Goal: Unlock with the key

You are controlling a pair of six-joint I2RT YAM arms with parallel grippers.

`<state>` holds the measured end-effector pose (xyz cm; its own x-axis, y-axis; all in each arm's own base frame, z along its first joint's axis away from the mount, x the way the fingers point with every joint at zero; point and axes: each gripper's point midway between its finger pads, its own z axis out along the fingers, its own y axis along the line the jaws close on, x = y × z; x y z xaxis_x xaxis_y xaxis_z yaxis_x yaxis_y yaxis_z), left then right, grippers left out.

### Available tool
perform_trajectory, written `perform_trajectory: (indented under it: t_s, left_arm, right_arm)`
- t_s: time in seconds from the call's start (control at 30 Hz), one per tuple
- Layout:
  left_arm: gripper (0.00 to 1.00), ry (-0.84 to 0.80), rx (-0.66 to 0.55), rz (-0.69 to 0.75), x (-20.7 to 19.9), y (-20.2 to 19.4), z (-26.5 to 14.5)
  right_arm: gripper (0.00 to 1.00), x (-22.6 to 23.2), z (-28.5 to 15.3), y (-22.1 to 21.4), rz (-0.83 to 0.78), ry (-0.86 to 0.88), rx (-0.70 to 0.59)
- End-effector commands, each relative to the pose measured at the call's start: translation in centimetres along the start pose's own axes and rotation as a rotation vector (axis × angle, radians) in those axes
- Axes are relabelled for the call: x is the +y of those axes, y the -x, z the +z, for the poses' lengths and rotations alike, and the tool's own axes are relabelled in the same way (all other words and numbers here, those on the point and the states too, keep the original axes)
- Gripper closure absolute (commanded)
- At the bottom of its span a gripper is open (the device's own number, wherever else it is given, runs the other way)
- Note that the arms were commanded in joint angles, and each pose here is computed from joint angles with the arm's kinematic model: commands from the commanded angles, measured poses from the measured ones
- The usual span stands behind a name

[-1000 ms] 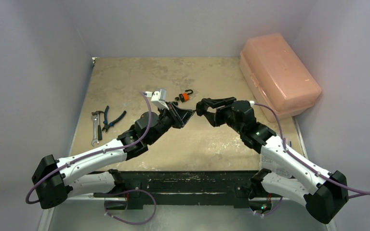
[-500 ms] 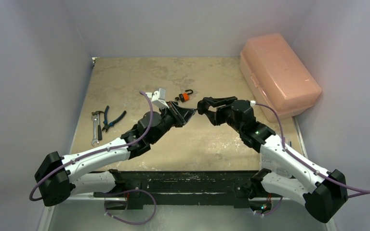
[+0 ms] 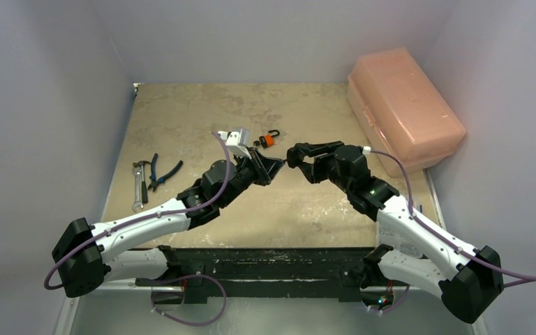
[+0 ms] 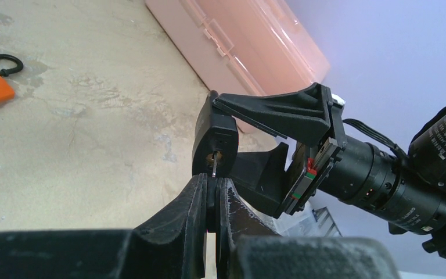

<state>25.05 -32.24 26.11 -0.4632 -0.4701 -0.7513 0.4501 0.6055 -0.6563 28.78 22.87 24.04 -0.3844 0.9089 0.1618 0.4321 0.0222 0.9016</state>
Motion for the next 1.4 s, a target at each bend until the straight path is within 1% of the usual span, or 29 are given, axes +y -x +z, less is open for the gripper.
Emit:
perform_trajectory:
  t_s: [0.0, 0.07, 0.13, 0.27, 0.3, 0.37, 0.43, 0.5, 0.63, 0.7, 1.0, 1.17, 1.37]
  left_arm:
    - [1.0, 0.002, 0.073, 0.123, 0.0, -1.0, 0.2]
    - [1.0, -0.014, 0.092, 0.096, -0.5, -1.3, 0.3]
    - [1.0, -0.043, 0.104, 0.027, -1.2, -1.7, 0.4]
    - [1.0, -0.028, 0.12, -0.247, -1.9, -2.2, 0.1]
    - [1.0, -0.036, 0.114, -0.296, -2.0, -2.2, -0.1]
    - [1.0, -0.054, 0.116, -0.362, -2.4, -2.1, -0.5]
    - [1.0, -0.049, 0.108, -0.391, -2.3, -1.9, -0.8]
    - [1.0, -0.045, 0.093, -0.38, -2.1, -1.7, -0.8]
    - [1.0, -0.004, 0.079, -0.217, -0.9, -1.8, 0.0]
    - [1.0, 0.011, 0.066, -0.175, -0.2, -1.8, -0.1]
    - [1.0, 0.086, -0.014, -0.061, 1.7, -0.2, -0.5]
    - [1.0, 0.061, -0.061, -0.044, 1.3, 0.7, -0.4]
    - [1.0, 0.026, -0.089, -0.043, 0.3, 1.7, -0.4]
  right_arm:
    - [1.0, 8.9, -3.4, -3.4, 0.036, 0.267, 0.136]
    - [1.0, 9.3, -3.3, -3.3, 0.023, 0.287, 0.131]
    - [1.0, 9.6, -3.2, -3.4, 0.018, 0.304, 0.131]
    - [1.0, 9.6, -3.1, -3.3, 0.008, 0.31, 0.127]
    - [1.0, 9.7, -3.2, -3.3, 0.009, 0.314, 0.124]
    - [1.0, 9.7, -3.3, -3.1, 0.01, 0.316, 0.117]
    - [1.0, 9.8, -3.4, -3.0, 0.011, 0.32, 0.112]
    - [1.0, 9.9, -3.5, -3.1, 0.012, 0.332, 0.12]
    - [1.0, 9.7, -3.4, -3.6, 0.018, 0.318, 0.145]
    - [1.0, 9.7, -3.5, -3.5, 0.019, 0.313, 0.142]
    - [1.0, 9.5, -3.7, -3.5, 0.019, 0.311, 0.145]
    - [1.0, 9.2, -3.4, -3.6, 0.018, 0.306, 0.151]
    - [1.0, 8.8, -3.1, -3.7, 0.012, 0.292, 0.155]
